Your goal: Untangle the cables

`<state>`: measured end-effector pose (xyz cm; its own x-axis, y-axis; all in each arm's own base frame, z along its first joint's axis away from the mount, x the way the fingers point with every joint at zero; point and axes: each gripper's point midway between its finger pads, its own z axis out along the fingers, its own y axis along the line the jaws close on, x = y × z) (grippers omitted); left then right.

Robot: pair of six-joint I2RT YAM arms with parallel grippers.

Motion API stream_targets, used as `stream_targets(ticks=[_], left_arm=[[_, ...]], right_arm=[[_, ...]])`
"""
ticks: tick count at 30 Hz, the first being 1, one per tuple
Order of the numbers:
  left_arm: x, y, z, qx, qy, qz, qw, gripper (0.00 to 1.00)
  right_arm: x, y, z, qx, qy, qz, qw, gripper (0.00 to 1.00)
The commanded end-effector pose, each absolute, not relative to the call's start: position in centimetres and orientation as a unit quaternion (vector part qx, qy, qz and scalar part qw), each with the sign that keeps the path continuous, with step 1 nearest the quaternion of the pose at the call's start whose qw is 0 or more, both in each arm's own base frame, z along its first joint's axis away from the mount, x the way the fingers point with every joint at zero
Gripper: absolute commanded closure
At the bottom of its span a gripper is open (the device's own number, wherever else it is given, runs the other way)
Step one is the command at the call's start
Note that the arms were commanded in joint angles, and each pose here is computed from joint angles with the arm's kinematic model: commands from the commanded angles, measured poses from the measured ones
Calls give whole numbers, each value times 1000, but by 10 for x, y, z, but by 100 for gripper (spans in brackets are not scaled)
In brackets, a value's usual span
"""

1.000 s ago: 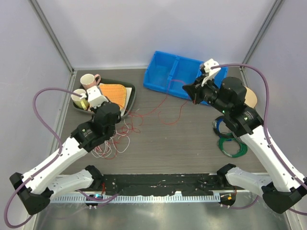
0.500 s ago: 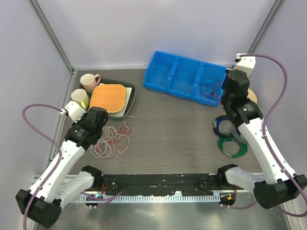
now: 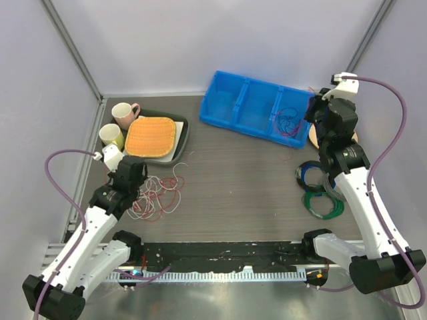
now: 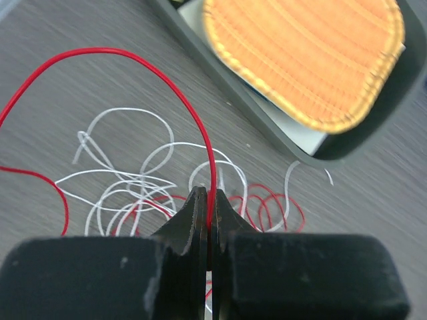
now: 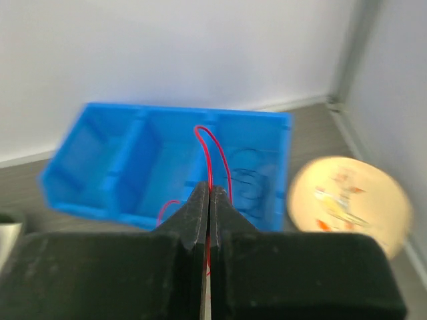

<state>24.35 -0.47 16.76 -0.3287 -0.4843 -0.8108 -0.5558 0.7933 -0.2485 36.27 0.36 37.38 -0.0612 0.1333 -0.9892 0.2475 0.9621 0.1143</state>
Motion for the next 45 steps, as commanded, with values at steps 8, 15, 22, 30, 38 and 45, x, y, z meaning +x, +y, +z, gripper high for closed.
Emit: stream_targets(ticks=[8,15,22,30,38,45], left_arm=[[258,-51,191,-234,820,-93,515,100],[255,-57,192,-225,818,-114,517,100],[255,-54,190,-229,818,-106,517,100],[257,-55,191,-227,816,-109,520,100],[260,-58,190,-222,820,-109,515,100],[260,-58,193,-222,819,-110,517,100]], right_arm=[[397,129,475,-13,634,274,723,99],[478,113,465,27,641,197,742,99],[547,110,419,50,675,144,722,99],[569,100,388,69,689,110,713,99],[596,103,326,64,728,88,677,99],[599,111,290,54,759,91,642,75]])
